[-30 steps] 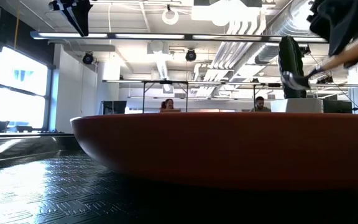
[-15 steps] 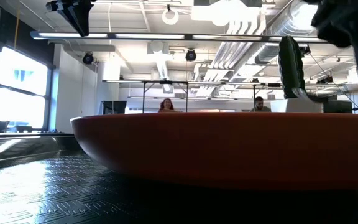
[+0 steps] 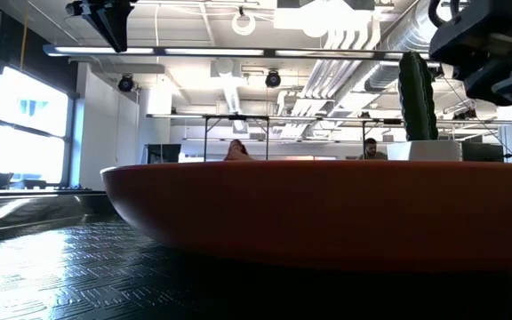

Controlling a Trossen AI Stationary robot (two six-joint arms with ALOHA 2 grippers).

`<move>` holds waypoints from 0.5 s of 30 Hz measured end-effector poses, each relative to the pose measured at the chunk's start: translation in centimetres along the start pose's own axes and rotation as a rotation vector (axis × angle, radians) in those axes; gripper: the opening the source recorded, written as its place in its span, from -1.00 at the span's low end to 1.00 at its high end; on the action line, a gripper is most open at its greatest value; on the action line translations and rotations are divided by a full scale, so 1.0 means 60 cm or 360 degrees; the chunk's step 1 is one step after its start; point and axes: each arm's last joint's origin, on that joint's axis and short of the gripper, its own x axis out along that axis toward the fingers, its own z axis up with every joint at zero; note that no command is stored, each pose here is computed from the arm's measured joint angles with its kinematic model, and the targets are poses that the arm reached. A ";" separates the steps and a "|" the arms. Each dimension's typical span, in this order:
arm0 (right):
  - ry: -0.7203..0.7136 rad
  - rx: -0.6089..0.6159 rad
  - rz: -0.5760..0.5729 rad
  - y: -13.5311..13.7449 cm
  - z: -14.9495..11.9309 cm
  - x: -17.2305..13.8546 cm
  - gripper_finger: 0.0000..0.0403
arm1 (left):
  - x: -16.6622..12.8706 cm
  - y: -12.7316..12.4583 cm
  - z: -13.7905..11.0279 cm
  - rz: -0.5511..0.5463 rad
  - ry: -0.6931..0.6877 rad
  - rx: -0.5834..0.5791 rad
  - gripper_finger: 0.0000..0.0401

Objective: Pick and place plate/cup/fork/spoon on tray
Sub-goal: Put the yellow spoon on the black tray to the right of the orange plate

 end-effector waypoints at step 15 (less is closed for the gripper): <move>0.0035 0.0012 -0.0017 0.008 -0.006 0.036 -0.86 | 0.000 0.000 0.001 -0.0001 -0.0005 -0.0001 -0.65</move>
